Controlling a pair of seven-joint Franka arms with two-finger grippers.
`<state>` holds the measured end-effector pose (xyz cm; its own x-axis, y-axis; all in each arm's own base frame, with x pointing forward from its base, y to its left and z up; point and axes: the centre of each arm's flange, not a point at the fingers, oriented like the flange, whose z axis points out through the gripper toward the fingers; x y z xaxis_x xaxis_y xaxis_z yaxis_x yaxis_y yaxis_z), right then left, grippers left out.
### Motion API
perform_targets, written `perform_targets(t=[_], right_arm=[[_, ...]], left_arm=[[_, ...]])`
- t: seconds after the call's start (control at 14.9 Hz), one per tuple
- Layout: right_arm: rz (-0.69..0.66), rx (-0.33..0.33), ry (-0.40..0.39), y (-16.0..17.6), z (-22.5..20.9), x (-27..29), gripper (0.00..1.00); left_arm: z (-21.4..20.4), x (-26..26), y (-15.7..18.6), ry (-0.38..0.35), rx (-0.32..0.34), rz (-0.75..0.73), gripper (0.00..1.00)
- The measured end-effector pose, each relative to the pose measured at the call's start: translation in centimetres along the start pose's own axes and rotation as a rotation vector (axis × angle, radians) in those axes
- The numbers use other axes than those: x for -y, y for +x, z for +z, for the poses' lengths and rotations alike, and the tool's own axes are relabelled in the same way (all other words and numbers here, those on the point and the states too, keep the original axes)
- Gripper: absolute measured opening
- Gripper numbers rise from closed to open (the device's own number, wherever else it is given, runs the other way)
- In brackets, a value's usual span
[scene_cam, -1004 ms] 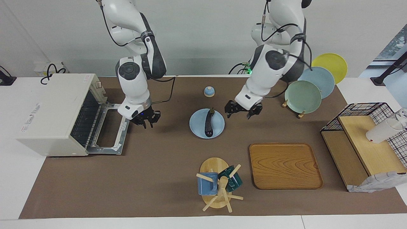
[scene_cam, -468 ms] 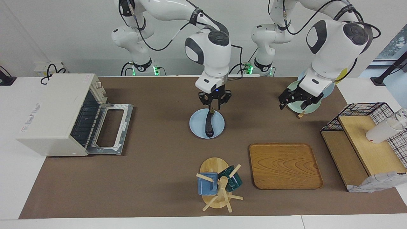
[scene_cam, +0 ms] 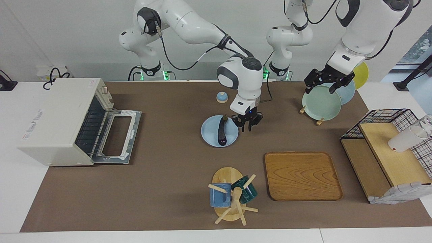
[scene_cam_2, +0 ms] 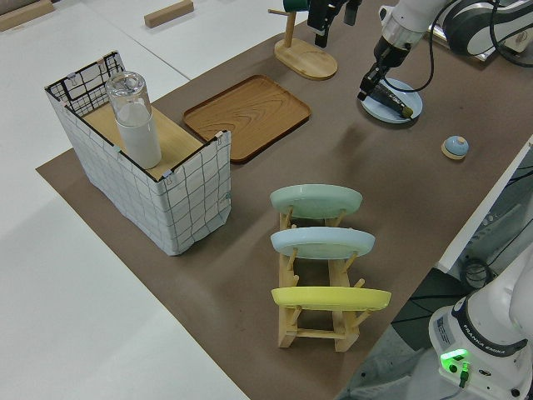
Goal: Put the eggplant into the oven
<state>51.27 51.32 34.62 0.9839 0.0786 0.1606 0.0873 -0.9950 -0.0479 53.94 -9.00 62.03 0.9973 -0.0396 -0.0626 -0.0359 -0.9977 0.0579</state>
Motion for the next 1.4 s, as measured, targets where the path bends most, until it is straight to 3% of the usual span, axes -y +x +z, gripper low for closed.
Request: perform_targets(t=[0.27, 0.54, 0.94, 1.07, 1.27, 1.4], right_arm=[[-0.057, 0.002, -0.023, -3.5, 2.1, -0.2, 0.35], [-0.105, -0.023, -0.067, -4.2, 2.0, -0.9, 0.42], [-0.117, -0.014, -0.069, -5.7, 3.5, -1.8, 0.41], [-0.120, -0.011, -0.068, -6.1, 3.9, -2.0, 0.36], [-0.123, -0.024, -0.056, -6.1, 3.7, -2.0, 0.06], [-0.125, -0.030, -0.059, -6.1, 2.9, -2.0, 0.02]], left_arm=[[1.0, 1.1, 0.1, 0.011, 0.019, -0.015, 1.00], [0.6, 2.8, 0.0, 0.056, 0.009, -0.036, 1.00], [0.2, 4.0, -0.2, 0.059, 0.002, -0.050, 1.00], [0.9, 4.3, -0.2, 0.060, 0.015, -0.046, 1.00], [1.7, 3.7, -0.1, 0.061, 0.024, -0.033, 1.00], [1.8, 3.2, -0.1, 0.062, 0.021, -0.024, 1.00]])
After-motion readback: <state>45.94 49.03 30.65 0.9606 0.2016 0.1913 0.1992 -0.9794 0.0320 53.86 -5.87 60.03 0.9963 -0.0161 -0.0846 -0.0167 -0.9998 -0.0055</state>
